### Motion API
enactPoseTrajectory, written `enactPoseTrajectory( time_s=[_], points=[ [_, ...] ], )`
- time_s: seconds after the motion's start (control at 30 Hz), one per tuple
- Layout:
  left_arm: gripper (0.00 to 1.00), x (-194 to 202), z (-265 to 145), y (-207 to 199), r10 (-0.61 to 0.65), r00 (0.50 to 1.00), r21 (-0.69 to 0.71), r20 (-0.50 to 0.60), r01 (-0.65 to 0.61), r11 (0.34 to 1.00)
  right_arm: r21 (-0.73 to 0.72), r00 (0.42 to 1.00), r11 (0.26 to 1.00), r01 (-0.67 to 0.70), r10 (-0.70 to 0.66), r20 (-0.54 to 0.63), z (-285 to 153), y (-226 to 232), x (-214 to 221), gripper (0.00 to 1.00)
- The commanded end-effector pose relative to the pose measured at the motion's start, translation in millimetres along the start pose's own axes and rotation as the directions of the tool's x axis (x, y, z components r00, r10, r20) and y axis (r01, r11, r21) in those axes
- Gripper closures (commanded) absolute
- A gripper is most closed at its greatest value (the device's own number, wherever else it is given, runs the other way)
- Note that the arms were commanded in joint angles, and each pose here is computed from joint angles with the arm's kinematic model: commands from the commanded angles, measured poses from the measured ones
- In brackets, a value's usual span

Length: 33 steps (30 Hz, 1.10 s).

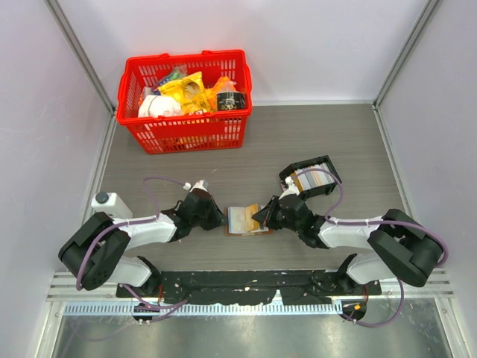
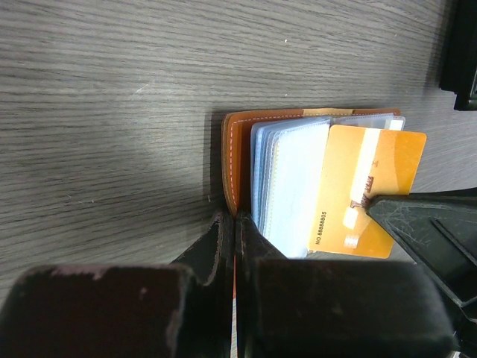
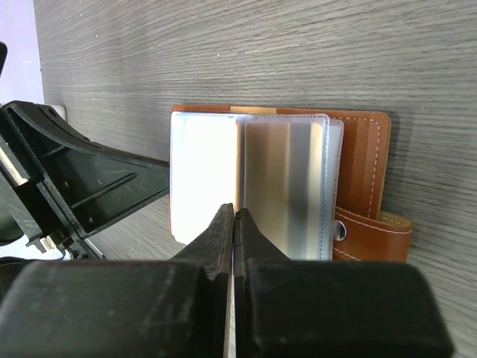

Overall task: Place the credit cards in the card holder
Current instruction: Insert the credit card into the card holder.

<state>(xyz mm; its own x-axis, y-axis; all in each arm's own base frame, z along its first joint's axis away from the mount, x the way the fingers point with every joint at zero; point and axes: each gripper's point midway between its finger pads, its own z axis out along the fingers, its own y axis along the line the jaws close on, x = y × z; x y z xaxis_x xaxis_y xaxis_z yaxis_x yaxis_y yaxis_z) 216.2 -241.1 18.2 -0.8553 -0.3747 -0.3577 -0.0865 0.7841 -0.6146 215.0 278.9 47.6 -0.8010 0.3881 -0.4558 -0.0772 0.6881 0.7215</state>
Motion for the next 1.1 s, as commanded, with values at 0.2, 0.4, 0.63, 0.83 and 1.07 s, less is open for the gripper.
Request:
enactPoseTrajectory(
  time_s=[0.2, 0.4, 0.63, 0.83, 1.07],
  points=[
    [1.00, 39.5, -8.2, 79.3, 0.015, 0.992, -0.280, -0.125, -0.050, 0.959, -0.030, 1.000, 1.000, 0.001, 0.000, 0.029, -0.4, 12.5, -8.1, 0.99],
    [1.00, 40.6, -7.4, 80.0, 0.018, 0.991, -0.283, -0.132, -0.055, 0.957, -0.056, 1.000, 0.998, -0.006, 0.007, 0.030, 2.2, 15.8, -7.6, 0.99],
    [1.00, 40.8, -8.0, 80.4, 0.015, 0.991, -0.282, -0.131, -0.052, 0.958, -0.038, 1.000, 0.999, -0.003, 0.004, 0.016, 5.0, 10.3, -3.3, 0.99],
    [1.00, 40.4, -8.3, 79.7, 0.016, 0.992, -0.279, -0.128, -0.051, 0.959, -0.010, 1.000, 1.000, -0.009, 0.009, -0.003, 9.2, -0.9, 4.2, 0.99],
    [1.00, 41.1, -9.0, 80.7, 0.014, 0.992, -0.279, -0.128, -0.050, 0.959, -0.022, 0.999, 0.999, -0.028, 0.027, -0.046, 9.5, -2.6, 14.5, 0.99]
  ],
)
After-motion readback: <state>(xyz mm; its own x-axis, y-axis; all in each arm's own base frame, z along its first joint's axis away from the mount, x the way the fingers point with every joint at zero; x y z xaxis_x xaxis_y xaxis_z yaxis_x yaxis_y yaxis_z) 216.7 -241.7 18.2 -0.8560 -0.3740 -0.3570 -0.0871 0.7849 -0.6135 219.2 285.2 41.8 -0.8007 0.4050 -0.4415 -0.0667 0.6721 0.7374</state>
